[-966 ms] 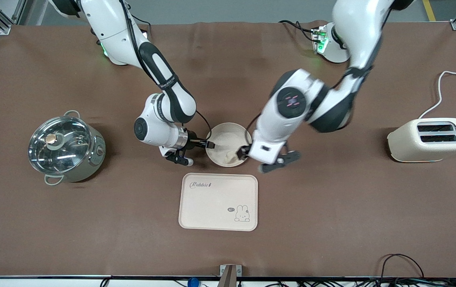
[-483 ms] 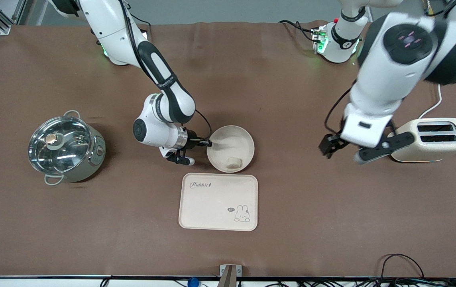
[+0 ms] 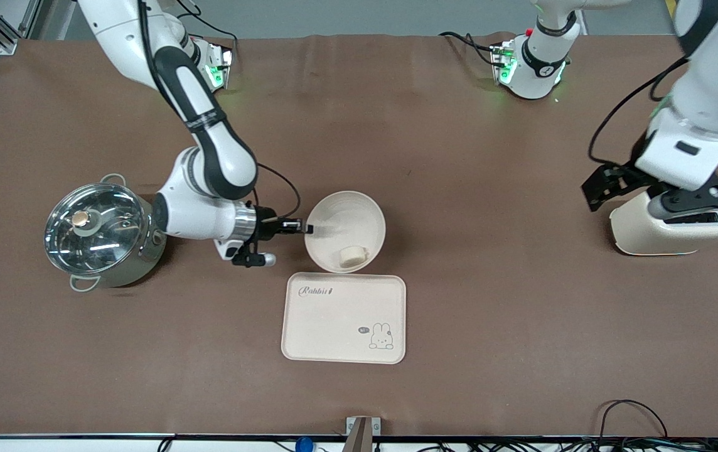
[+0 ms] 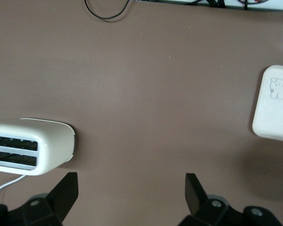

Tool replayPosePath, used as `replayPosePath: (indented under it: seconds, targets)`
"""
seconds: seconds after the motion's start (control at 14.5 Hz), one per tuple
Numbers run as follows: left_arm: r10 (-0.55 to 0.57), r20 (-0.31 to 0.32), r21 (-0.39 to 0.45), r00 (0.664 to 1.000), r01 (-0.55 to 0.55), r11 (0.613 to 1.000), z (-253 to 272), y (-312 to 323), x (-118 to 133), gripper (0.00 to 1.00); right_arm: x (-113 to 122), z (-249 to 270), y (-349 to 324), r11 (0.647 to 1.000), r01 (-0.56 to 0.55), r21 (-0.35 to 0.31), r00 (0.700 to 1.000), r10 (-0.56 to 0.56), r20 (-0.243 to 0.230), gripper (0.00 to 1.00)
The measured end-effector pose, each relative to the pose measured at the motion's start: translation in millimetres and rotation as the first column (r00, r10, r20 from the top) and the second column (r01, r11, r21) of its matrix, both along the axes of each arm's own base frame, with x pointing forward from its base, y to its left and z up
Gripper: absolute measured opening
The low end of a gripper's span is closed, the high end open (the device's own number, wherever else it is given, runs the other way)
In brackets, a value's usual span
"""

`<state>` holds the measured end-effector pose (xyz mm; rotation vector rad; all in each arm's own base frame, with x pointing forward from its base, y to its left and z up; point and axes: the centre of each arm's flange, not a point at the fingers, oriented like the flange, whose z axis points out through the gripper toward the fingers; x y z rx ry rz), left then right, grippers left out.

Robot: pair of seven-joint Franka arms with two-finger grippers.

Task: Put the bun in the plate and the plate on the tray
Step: 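Slide the plate with the right gripper onto the white tray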

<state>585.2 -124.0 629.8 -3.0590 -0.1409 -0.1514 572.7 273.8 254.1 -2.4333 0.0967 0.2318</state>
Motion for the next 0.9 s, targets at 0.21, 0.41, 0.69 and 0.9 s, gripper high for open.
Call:
replayPosePath:
  seconds: [0.21, 0.41, 0.69, 0.9]
  targets:
    - [-0.043, -0.027, -0.035, 0.999, 0.042, 0.999, 6.8, 26.0, -20.6, 1.00, 31.7, -15.5, -20.9, 1.000, -0.014, 0.006, 0.998, 0.014, 0.063, 0.04]
    - [-0.056, -0.045, -0.071, 0.997, 0.053, 0.996, 9.2, 50.5, -47.1, 1.00, 70.8, -32.7, -5.6, 0.997, -0.067, -0.030, 0.990, 0.070, 0.124, 0.04]
    - [-0.061, -0.046, -0.070, 0.997, 0.057, 0.996, 11.7, 56.3, -61.9, 1.00, 110.3, -53.2, 13.9, 0.984, -0.112, -0.139, 0.976, 0.135, 0.170, 0.04]
    - [-0.076, -0.049, -0.069, 0.996, 0.072, 0.995, 10.0, 56.2, -61.0, 1.00, 125.6, -67.0, 21.7, 0.982, -0.112, -0.153, 0.972, 0.140, 0.188, 0.04]
